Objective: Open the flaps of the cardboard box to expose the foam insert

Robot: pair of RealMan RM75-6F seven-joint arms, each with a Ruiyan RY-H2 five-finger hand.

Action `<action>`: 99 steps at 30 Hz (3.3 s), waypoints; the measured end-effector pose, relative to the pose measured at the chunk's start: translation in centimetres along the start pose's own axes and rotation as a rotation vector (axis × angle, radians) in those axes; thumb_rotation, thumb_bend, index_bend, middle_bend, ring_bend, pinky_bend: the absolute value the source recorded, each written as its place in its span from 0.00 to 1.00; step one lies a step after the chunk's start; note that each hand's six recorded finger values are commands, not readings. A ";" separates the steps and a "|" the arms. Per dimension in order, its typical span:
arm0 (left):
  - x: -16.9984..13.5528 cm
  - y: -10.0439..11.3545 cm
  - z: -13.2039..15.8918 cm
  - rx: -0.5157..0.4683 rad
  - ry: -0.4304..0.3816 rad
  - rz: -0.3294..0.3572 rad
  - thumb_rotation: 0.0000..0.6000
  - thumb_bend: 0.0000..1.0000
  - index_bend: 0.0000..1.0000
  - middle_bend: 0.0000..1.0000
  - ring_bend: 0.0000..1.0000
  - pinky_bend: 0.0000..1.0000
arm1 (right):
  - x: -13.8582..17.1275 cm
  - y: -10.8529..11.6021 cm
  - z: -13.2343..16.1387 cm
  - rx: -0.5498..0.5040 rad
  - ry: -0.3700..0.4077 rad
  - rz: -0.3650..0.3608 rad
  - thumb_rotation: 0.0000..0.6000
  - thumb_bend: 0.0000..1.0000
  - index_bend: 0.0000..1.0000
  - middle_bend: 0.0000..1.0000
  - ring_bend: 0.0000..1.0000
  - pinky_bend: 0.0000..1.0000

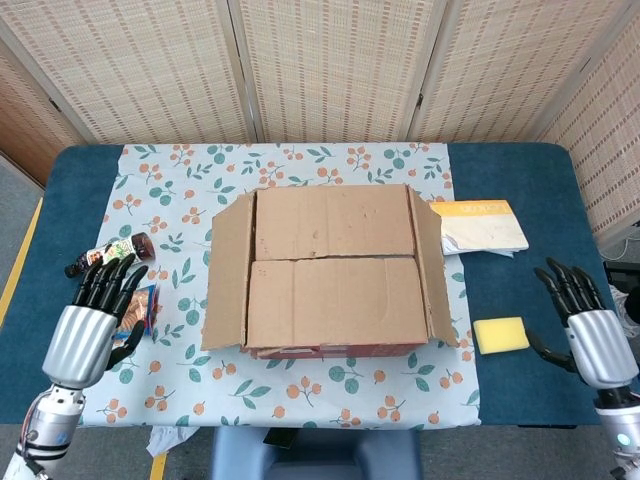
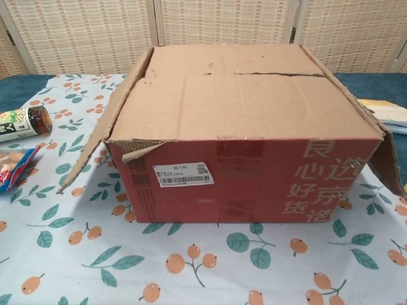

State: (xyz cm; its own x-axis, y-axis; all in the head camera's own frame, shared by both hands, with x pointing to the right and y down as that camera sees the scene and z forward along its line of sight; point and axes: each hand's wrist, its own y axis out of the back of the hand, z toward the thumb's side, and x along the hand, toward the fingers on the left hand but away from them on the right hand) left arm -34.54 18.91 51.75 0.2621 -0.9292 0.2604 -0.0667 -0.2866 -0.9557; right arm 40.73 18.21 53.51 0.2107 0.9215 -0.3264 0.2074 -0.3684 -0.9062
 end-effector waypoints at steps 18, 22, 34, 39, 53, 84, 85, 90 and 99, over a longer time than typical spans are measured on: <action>-6.2 -1.6 -9.0 -0.114 0.146 -0.051 1.00 0.48 0.00 0.00 0.00 0.00 | -14.0 -3.9 9.2 -0.054 0.099 0.089 1.00 0.38 0.00 0.00 0.00 0.00; -6.7 -1.7 -10.0 -0.135 0.173 -0.051 1.00 0.48 0.00 0.00 0.00 0.00 | -16.2 -6.1 10.7 -0.065 0.103 0.135 1.00 0.38 0.00 0.00 0.00 0.00; -7.1 -1.1 -12.4 -0.183 0.216 -0.040 1.00 0.48 0.00 0.00 0.00 0.00 | -19.1 -9.6 13.7 -0.043 0.141 0.155 1.00 0.38 0.00 0.00 0.00 0.00; -7.4 -0.8 -13.4 -0.195 0.243 -0.033 1.00 0.48 0.00 0.00 0.00 0.00 | -20.2 -10.0 14.2 -0.025 0.148 0.147 1.00 0.38 0.00 0.00 0.00 0.00; -7.4 -1.4 -15.7 -0.196 0.315 -0.060 1.00 0.48 0.00 0.00 0.00 0.00 | -25.6 -5.7 17.5 -0.079 0.200 0.035 1.00 0.38 0.00 0.00 0.00 0.00; -6.4 -3.8 -21.9 -0.230 0.510 -0.122 1.00 0.48 0.00 0.00 0.00 0.00 | -36.3 1.3 9.8 0.002 0.039 -0.101 1.00 0.38 0.00 0.00 0.00 0.00; -6.4 -3.8 -22.1 -0.231 0.513 -0.123 1.00 0.48 0.00 0.00 0.00 0.00 | -36.0 1.0 10.1 -0.027 0.058 -0.066 1.00 0.38 0.00 0.00 0.00 0.00; -6.3 -3.9 -22.3 -0.232 0.516 -0.123 1.00 0.48 0.00 0.00 0.00 0.00 | -33.3 0.0 13.2 -0.183 0.159 0.120 1.00 0.38 0.00 0.00 0.00 0.00; -6.4 -3.9 -22.5 -0.234 0.524 -0.121 1.00 0.48 0.00 0.00 0.00 0.00 | -27.1 -0.6 14.8 -0.423 0.180 0.440 1.00 0.38 0.00 0.00 0.00 0.32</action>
State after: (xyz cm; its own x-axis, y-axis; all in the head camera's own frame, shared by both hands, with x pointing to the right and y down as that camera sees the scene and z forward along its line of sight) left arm -57.58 20.71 56.90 -0.2255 -0.8612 0.4556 -0.2926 -0.3861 -0.8748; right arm 20.76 -4.74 58.91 0.5119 0.6510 -0.5606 0.4164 -0.7588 -0.5009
